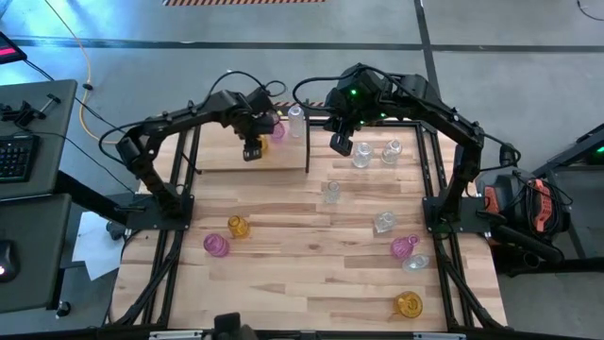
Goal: Sort vases onto shelf
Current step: Put the yellow vase in the top left corner of the shelf
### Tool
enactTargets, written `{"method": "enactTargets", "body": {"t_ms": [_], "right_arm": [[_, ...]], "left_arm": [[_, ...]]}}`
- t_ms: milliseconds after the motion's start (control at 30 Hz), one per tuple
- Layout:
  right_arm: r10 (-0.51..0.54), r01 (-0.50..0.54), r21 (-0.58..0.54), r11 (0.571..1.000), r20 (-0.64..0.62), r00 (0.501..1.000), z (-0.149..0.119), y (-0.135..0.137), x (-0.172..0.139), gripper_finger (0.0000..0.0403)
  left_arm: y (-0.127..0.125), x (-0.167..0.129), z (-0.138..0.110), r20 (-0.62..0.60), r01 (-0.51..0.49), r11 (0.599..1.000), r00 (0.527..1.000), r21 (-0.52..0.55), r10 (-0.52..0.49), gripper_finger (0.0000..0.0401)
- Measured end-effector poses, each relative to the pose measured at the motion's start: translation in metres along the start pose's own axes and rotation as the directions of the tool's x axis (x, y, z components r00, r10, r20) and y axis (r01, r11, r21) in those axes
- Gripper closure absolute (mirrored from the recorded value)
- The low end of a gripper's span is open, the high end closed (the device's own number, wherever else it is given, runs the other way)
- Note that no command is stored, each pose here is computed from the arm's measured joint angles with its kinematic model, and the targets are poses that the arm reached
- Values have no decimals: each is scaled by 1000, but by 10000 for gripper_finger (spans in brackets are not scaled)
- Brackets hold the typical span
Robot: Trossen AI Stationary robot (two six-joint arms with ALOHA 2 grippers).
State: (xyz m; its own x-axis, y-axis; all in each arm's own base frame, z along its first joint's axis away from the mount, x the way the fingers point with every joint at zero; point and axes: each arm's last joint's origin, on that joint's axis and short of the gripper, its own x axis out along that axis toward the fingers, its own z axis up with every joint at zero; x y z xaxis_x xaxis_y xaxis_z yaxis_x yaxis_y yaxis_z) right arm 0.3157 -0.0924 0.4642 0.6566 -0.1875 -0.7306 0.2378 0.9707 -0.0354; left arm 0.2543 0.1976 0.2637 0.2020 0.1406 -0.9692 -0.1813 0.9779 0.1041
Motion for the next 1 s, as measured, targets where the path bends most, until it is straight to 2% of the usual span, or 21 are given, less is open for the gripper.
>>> {"method": "enactTargets", "body": {"t_ms": [433, 1000], "right_arm": [[3, -3, 0, 1000, 0, 1000, 0, 0, 0, 361], [3, -3, 1, 1000, 1, 1000, 0, 0, 0, 361]], "left_arm": [[34, -2, -10, 65, -67, 993, 995, -99, 74, 208], [48, -4, -12, 113, -108, 985, 986, -138, 124, 208]]}}
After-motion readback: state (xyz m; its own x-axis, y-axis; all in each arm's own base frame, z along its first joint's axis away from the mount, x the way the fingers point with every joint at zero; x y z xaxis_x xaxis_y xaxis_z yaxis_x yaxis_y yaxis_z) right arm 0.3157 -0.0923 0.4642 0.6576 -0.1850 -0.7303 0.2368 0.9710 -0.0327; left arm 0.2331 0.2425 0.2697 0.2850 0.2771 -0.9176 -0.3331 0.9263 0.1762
